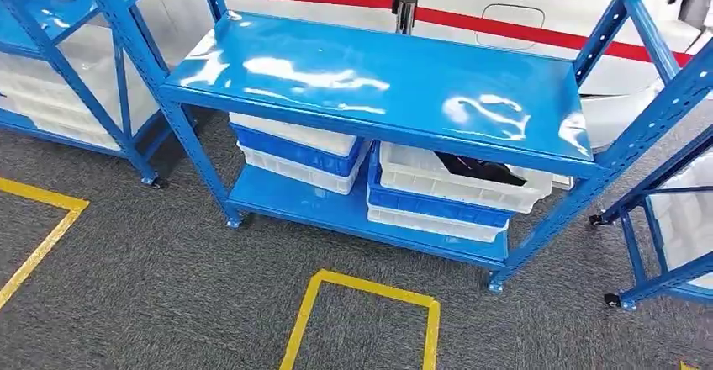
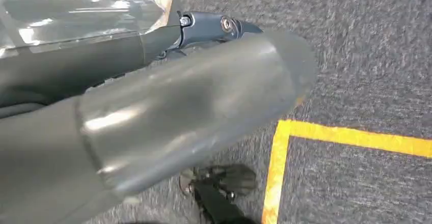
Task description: Take the parts from the cabinet and place them on the table.
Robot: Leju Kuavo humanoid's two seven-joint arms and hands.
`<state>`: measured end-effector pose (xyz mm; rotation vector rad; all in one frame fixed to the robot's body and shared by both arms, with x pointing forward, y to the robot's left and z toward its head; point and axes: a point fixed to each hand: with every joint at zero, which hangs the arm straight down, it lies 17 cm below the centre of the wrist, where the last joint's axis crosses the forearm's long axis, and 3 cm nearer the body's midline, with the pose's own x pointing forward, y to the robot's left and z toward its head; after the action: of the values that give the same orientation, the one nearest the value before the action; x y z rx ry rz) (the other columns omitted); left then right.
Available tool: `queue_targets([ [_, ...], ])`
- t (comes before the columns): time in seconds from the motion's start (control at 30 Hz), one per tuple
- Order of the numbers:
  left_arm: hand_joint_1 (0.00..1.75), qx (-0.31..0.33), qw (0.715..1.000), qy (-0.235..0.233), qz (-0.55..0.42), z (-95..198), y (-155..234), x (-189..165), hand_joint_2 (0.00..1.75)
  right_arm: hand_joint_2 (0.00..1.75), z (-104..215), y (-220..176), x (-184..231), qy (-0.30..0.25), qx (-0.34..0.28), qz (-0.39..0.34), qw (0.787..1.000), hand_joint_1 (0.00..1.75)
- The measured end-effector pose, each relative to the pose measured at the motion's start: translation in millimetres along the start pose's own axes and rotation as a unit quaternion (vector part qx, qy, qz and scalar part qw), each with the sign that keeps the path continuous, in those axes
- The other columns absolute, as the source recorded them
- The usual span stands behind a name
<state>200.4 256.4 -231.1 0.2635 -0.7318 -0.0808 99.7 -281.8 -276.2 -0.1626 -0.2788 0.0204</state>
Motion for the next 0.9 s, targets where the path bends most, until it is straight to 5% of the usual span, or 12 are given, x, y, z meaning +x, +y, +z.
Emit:
queue_targets([
  [0.9, 0.00, 0.003, 1.000, 0.004, -0.001, 1.9, 0.2, -4.1, 0.00, 0.00, -0.4, 0.7, 6.0, -0.006, 0.000, 0.002, 1.000, 0.00],
])
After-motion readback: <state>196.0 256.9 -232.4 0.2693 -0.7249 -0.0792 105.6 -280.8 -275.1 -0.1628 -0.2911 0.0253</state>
